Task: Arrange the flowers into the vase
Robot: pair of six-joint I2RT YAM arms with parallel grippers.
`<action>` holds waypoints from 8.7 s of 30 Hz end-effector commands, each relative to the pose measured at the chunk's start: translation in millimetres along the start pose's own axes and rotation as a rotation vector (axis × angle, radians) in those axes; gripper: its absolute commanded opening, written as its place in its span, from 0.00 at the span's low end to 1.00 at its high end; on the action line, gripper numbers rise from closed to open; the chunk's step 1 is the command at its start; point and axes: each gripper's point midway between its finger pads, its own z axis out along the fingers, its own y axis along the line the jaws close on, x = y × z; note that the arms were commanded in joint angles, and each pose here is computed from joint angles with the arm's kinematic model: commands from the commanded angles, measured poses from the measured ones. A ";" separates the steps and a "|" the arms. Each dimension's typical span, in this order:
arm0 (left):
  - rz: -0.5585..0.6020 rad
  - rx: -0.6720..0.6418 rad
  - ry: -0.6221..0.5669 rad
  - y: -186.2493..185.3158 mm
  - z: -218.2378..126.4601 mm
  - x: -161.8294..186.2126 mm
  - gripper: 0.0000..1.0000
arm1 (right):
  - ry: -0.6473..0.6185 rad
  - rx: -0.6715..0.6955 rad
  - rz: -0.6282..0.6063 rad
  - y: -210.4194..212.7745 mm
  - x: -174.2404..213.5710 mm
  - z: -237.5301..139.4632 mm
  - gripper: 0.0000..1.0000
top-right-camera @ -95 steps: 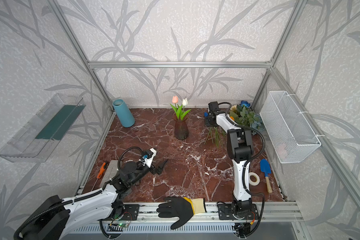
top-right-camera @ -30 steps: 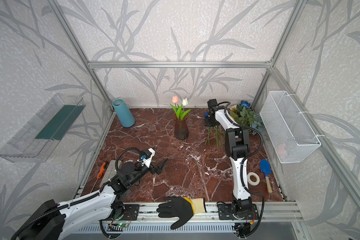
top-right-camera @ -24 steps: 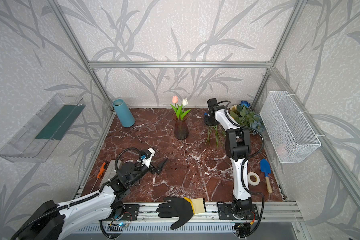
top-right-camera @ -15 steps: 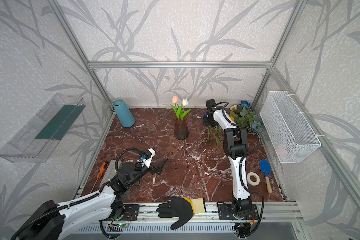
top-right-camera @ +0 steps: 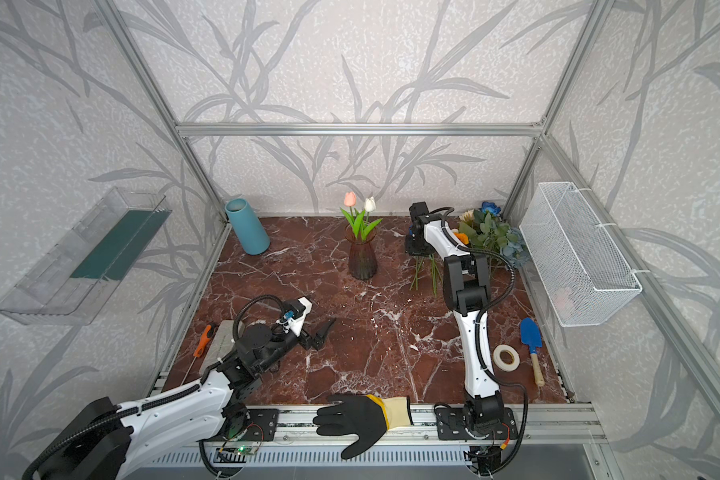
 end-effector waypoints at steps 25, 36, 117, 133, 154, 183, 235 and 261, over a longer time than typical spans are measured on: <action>0.017 -0.020 -0.037 3.5 -1.7 -12.9 0.99 | 0.026 0.030 0.037 1.4 6.3 -9.2 0.03; 0.012 -0.010 -0.044 1.7 -2.4 -14.9 0.99 | -0.022 -0.085 0.019 17.0 20.1 -73.9 0.00; 0.015 -0.086 -0.149 12.4 -22.9 -26.6 0.99 | -1.251 -0.500 -0.495 187.5 -6.0 -263.7 0.37; 0.021 -0.074 -0.136 10.4 -20.1 -25.2 0.99 | -1.161 -0.462 -0.637 189.3 20.2 -291.5 0.82; 0.014 -0.061 -0.125 8.2 -17.2 -23.9 0.99 | -0.736 -0.248 -0.068 29.9 -6.7 -234.0 0.47; 0.019 -0.057 -0.098 7.5 -12.7 -20.5 0.99 | -0.081 -0.061 0.093 -20.3 34.3 -27.2 0.35; 0.014 -0.042 -0.089 5.1 -10.5 -20.5 0.99 | -0.340 -0.734 0.182 31.5 2.2 -180.1 0.00; 0.013 -0.042 -0.082 5.1 -9.7 -19.1 0.99 | -0.384 -0.781 0.278 2.0 1.7 -208.1 0.00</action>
